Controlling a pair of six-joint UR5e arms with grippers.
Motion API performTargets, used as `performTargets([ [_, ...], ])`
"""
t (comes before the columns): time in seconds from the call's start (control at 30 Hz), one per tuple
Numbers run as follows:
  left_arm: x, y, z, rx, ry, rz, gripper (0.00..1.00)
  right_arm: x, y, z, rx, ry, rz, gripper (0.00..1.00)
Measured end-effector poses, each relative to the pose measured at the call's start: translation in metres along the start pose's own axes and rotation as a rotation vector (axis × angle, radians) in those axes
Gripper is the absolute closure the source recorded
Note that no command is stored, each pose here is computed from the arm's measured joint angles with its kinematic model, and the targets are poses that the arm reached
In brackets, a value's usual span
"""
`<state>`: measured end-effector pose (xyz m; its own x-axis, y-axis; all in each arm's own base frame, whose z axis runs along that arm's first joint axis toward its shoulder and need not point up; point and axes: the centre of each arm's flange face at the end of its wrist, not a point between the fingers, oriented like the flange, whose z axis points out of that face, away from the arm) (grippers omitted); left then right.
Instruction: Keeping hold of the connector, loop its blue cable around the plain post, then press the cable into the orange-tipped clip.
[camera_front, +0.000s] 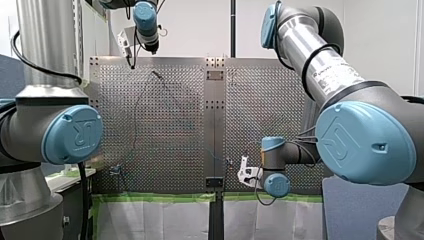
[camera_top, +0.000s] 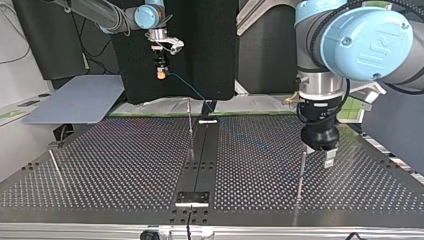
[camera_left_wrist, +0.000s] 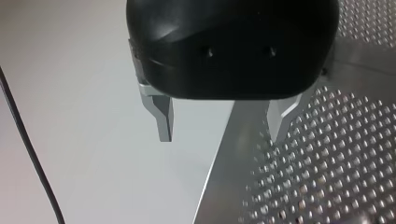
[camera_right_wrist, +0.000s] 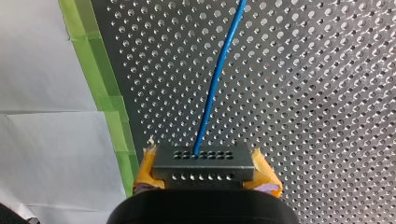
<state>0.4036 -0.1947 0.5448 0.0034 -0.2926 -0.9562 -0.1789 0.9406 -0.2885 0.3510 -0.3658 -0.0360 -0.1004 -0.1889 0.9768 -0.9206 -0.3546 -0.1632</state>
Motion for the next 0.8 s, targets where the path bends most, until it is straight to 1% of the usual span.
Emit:
performTargets([
  [0.1, -0.007, 0.003, 0.005, -0.022, 0.007, 0.037, 0.00, 0.000, 0.000, 0.000, 0.000, 0.000, 0.000, 1.00],
  [0.2, -0.012, 0.010, 0.009, -0.041, 0.024, 0.076, 0.00, 0.000, 0.000, 0.000, 0.000, 0.001, 0.000, 1.00],
  [0.4, -0.010, 0.024, 0.015, -0.057, 0.081, 0.152, 0.00, 0.000, 0.000, 0.000, 0.000, 0.000, -0.002, 1.00],
  [0.5, -0.007, 0.029, 0.014, -0.080, 0.110, 0.191, 0.00, 0.000, 0.000, 0.000, 0.000, 0.000, -0.003, 1.00],
  [0.6, -0.005, 0.033, 0.010, -0.103, 0.136, 0.218, 0.00, 0.000, 0.000, 0.000, 0.000, -0.001, -0.003, 1.00],
  [0.8, -0.001, 0.036, 0.003, -0.119, 0.187, 0.247, 0.00, -0.001, -0.001, -0.001, 0.001, -0.003, -0.004, 1.00],
])
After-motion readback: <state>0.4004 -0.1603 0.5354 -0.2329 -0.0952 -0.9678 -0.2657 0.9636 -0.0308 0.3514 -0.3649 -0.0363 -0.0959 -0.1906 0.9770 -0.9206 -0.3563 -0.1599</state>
